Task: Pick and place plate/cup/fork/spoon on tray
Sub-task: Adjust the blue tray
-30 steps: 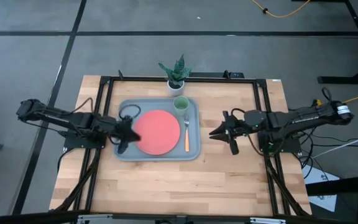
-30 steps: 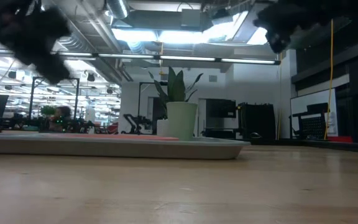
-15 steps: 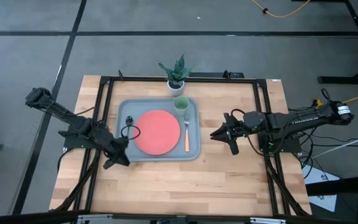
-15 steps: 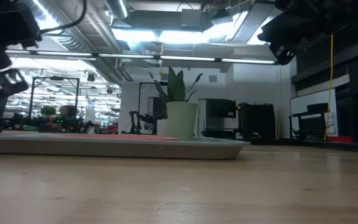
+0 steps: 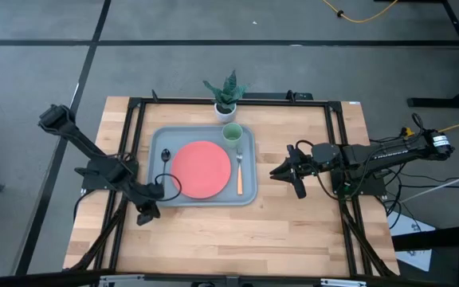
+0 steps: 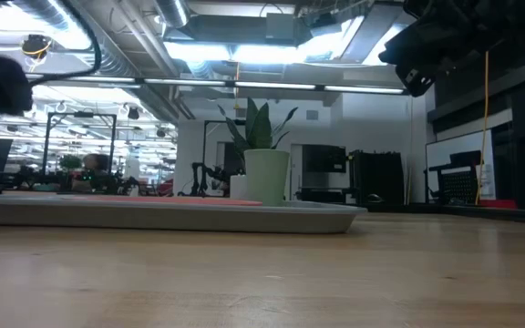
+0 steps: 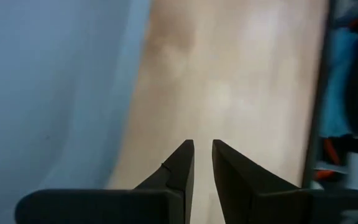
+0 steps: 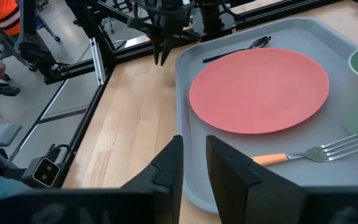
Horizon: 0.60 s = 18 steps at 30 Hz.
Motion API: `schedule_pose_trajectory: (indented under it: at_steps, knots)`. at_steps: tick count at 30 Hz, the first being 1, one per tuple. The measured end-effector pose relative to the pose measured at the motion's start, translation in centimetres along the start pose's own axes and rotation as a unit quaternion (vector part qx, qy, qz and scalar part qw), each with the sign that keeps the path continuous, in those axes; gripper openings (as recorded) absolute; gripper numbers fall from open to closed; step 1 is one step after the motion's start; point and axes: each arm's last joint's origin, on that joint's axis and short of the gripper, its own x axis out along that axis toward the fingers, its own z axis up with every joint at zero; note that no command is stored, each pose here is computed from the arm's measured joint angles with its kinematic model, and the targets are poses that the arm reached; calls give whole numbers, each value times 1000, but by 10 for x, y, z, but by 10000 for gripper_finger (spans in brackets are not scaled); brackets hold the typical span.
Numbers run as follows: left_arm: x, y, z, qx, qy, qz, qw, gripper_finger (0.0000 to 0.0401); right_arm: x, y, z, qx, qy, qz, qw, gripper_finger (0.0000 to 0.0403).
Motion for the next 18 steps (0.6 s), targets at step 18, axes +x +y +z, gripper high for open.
schedule_pose_trajectory:
  at_steps: [18]
  knots:
    - [9,11,-2,0,-4,82,997,51,0,-1,-3,6,14,-5,1000,74]
